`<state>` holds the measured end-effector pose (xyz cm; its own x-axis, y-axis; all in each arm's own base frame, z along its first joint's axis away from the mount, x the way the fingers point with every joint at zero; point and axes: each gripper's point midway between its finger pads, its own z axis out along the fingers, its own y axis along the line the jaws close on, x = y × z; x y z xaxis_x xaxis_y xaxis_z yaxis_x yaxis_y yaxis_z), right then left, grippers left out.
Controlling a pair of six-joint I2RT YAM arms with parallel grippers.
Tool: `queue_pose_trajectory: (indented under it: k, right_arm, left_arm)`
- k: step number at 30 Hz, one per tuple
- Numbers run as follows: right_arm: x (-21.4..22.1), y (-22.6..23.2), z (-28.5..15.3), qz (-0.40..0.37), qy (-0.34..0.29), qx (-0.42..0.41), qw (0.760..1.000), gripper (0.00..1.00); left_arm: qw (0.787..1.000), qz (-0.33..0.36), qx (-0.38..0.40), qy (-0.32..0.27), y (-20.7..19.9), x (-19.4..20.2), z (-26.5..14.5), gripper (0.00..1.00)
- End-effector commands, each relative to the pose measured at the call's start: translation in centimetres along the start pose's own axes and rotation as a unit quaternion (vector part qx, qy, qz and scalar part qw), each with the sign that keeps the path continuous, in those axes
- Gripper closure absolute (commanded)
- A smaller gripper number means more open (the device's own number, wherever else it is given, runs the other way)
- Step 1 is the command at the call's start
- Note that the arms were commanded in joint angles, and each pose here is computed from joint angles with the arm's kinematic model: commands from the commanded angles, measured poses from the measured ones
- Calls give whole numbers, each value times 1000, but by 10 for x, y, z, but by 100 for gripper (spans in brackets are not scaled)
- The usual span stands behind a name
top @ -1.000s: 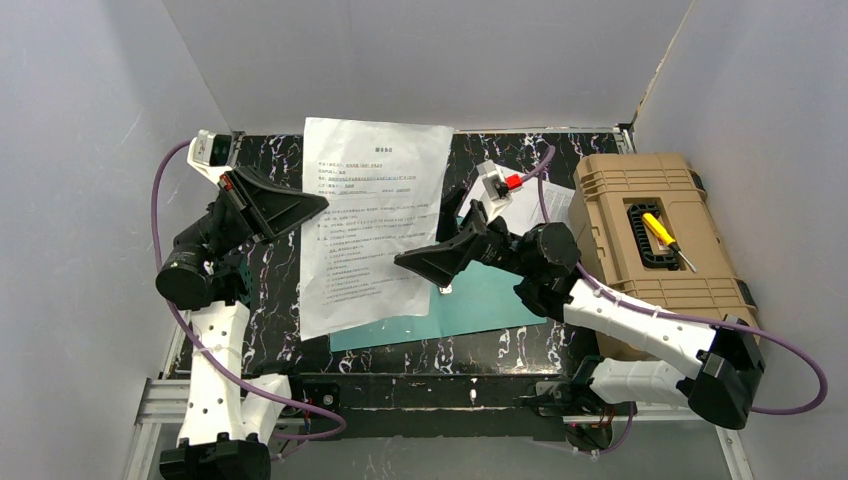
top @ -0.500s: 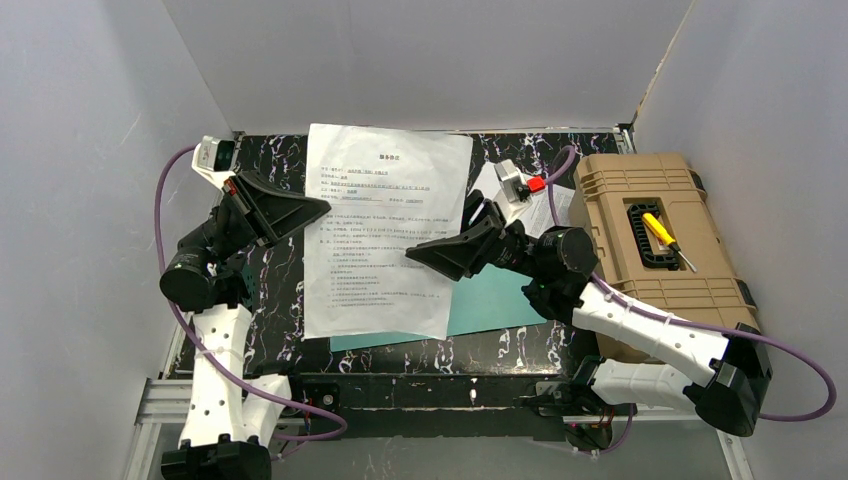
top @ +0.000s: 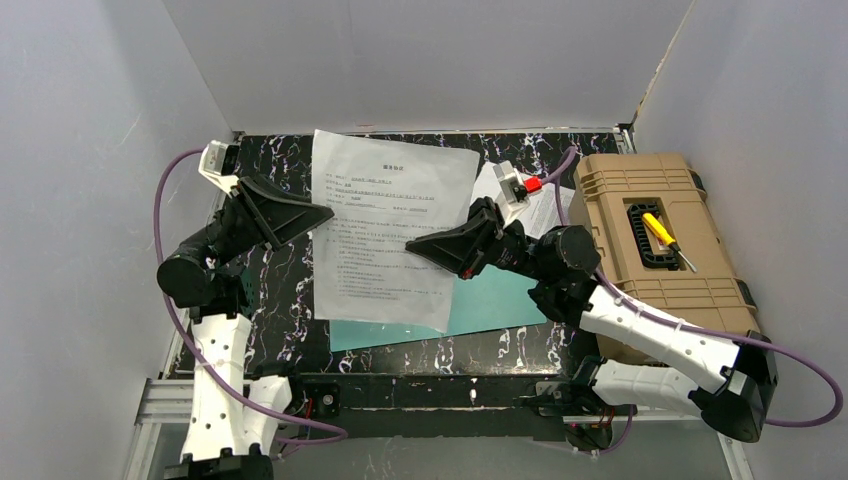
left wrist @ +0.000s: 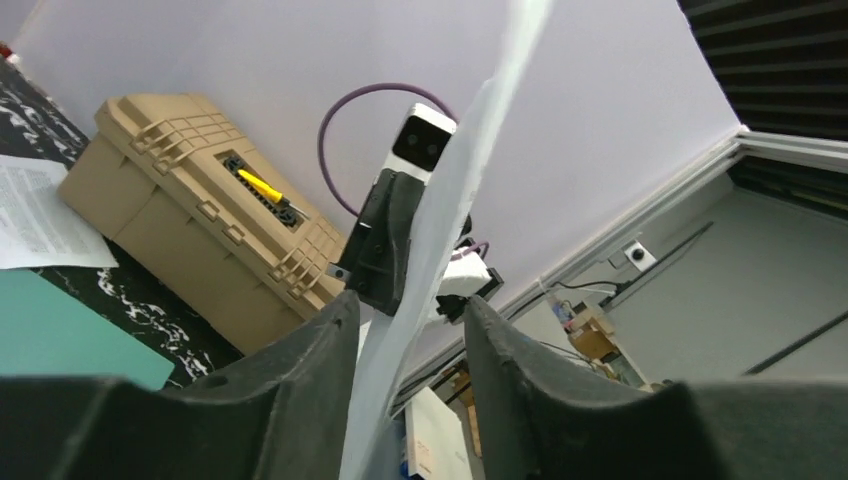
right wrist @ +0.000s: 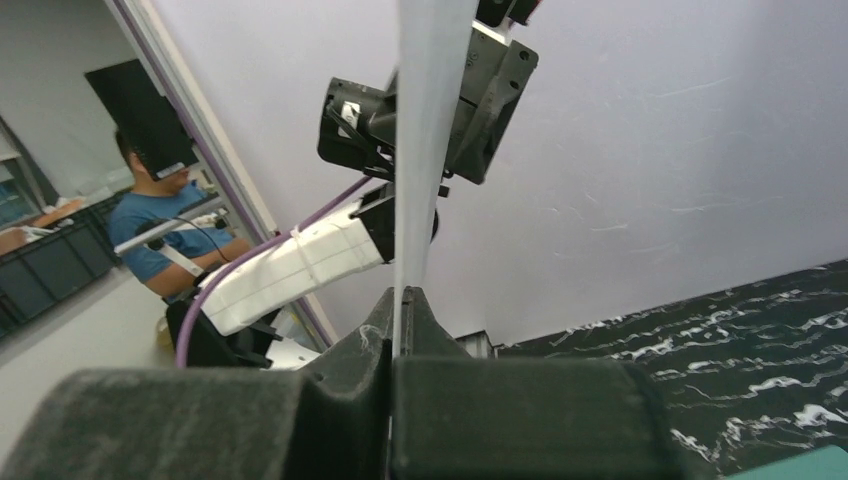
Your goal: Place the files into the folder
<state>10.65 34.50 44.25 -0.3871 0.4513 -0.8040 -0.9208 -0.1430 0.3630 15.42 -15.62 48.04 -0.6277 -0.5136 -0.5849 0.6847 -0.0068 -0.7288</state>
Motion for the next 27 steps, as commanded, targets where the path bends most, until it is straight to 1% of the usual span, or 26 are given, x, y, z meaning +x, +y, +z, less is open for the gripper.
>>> queue_pose_trajectory:
  k: [1,4,7,8,9,11,13,16,18,24,27]
  right_arm:
    - [-30,7,2,-50,-22,23,998,99]
    - [-31,-5,0,-77,1,65,995,99]
    - [-31,-21,-4,-105,26,112,988,99]
    - [-32,-24,-5,-115,34,124,985,99]
    - [-31,-30,-6,-122,43,138,982,99]
    - [-30,-37,-8,-139,60,155,976,99]
    - [-26,-47,-10,-146,79,176,970,99]
    - [-18,-63,-8,-154,111,202,961,99]
    - [-12,-74,-6,-155,133,216,955,99]
    - [11,-107,0,-136,190,248,940,99]
    - [17,-129,-4,-114,203,268,935,99]
  left_arm:
    - [999,15,-50,14,24,12,-7,47]
    - [995,-2,-99,7,55,19,-14,26]
    - [987,-19,-157,-1,85,27,-25,18]
    - [982,-19,-185,-5,96,30,-30,15]
    - [972,-24,-233,-17,108,30,-37,11]
    - [953,-12,-303,-8,126,38,-53,9]
    - [938,-9,-347,-3,139,42,-65,7]
    - [909,-37,-415,6,160,53,-85,3]
    - [888,-54,-456,16,172,62,-99,2]
    - [839,-114,-531,45,197,89,-130,2]
    - [811,-155,-560,59,208,102,-143,2]
